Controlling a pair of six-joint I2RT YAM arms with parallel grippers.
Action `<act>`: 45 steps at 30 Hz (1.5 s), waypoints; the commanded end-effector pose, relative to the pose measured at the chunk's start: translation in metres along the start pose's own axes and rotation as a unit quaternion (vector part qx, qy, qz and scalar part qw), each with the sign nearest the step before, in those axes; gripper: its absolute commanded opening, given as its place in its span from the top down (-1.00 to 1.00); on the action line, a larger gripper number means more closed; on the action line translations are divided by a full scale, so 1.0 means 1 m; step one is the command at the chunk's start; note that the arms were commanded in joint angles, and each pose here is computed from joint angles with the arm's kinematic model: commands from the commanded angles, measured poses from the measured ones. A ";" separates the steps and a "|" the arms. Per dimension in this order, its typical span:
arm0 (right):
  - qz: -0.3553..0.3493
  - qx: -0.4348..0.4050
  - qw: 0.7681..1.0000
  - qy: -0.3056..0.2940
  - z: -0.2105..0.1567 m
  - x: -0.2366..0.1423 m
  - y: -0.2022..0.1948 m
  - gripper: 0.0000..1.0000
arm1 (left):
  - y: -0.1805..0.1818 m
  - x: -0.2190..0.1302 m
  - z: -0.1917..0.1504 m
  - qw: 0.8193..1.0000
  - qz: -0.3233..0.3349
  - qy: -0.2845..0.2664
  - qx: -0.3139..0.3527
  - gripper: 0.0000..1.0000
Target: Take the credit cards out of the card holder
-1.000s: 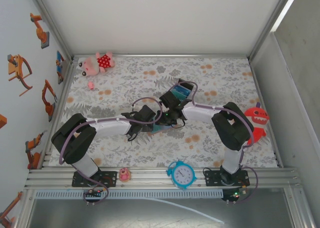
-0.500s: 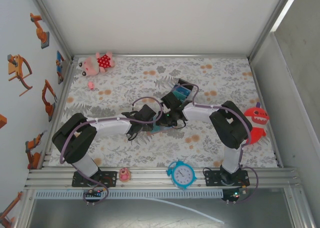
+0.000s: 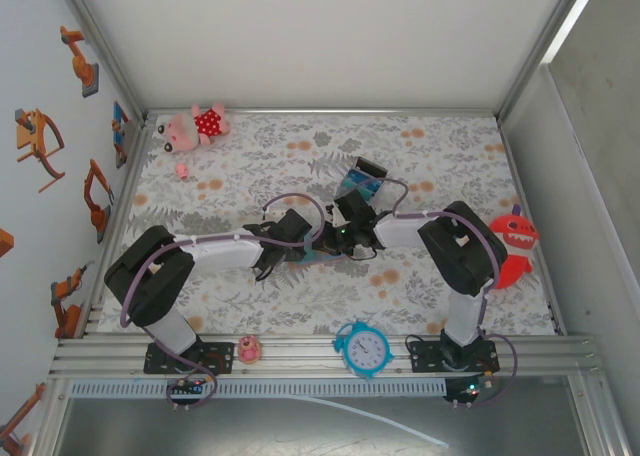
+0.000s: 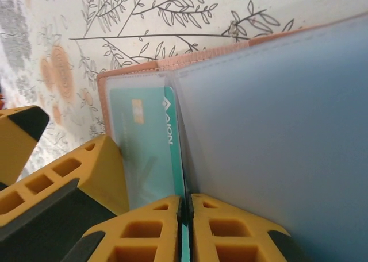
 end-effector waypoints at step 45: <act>-0.052 -0.016 0.997 -0.045 0.005 -0.033 -0.007 1.00 | 0.005 -0.002 -0.003 0.999 0.019 0.025 0.037 -0.94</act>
Point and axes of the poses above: each hand's point on the last joint's axis, 136 mm out from that joint toward the fingers, its own x axis out along the fingers, its own y axis along the line the jaws close on, z = x × y, the point moved 9 cm from there along -x, back along the fingers, and after that the axes turned 1 degree about x, right-handed, at the moved point
